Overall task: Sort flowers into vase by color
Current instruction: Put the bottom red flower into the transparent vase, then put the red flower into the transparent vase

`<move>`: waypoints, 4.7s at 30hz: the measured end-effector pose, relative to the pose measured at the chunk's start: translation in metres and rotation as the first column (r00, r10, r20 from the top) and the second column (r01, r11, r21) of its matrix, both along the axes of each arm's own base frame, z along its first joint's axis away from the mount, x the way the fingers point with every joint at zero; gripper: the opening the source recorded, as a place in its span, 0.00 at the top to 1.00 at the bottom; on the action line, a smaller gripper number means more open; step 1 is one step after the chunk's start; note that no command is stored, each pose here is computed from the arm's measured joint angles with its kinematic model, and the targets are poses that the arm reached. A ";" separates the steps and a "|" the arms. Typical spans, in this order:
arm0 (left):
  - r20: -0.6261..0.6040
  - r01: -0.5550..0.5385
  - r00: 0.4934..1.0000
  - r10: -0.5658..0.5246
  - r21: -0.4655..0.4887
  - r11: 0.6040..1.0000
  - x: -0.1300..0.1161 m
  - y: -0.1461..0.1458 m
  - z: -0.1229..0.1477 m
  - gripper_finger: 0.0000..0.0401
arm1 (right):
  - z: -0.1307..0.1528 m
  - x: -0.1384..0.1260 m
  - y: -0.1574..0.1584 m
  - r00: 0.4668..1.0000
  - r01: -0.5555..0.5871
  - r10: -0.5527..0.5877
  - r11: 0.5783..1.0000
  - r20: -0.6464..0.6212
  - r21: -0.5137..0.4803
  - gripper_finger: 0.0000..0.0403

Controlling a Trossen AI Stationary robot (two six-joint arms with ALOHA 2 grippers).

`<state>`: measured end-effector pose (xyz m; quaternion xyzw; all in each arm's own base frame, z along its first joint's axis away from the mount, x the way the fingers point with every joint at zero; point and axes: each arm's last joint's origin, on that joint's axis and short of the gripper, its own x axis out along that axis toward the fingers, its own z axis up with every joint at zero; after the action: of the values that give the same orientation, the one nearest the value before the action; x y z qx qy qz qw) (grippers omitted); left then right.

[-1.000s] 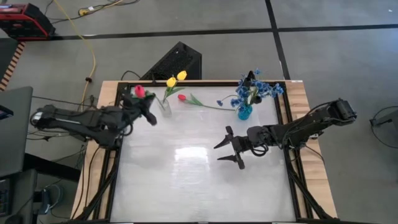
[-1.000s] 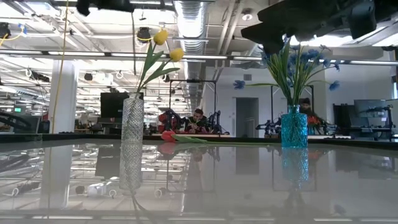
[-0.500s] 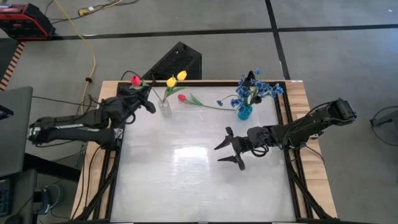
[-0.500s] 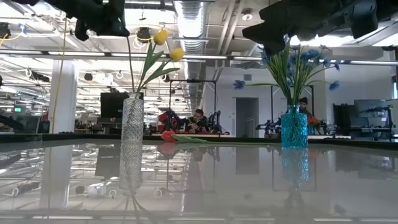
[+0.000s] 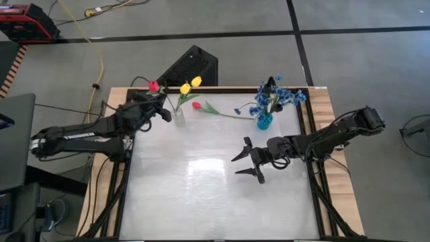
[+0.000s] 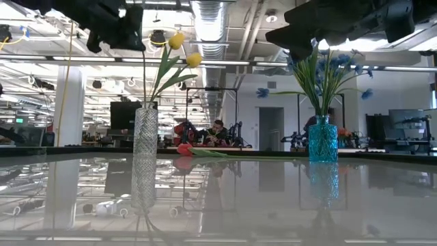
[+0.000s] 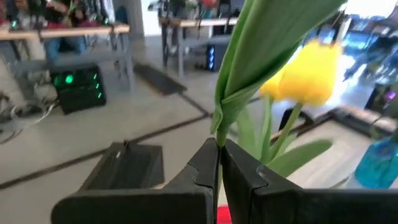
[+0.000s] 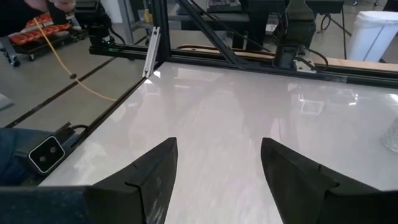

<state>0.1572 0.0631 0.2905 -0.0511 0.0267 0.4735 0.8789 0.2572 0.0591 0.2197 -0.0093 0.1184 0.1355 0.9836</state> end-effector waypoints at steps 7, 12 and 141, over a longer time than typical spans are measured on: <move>-0.066 -0.061 0.996 0.055 -0.107 0.992 0.020 0.014 -0.025 1.00 | -0.001 0.000 0.000 1.000 -0.001 0.001 1.000 -0.006 -0.008 0.36; -0.113 -0.072 0.992 0.055 -0.153 0.986 0.032 0.019 -0.040 0.94 | -0.005 -0.002 0.000 0.999 0.001 -0.001 1.000 -0.052 -0.003 0.36; -0.086 0.448 0.835 -0.543 -0.466 0.763 0.007 -0.146 -0.069 0.66 | -0.020 0.104 -0.047 0.479 0.224 -0.353 0.934 -0.803 -0.277 0.96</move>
<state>0.1640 -0.0827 0.2211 -0.1814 0.2376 0.2077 0.9314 0.3607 0.0123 0.1995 0.0114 0.5859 -0.0528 0.8086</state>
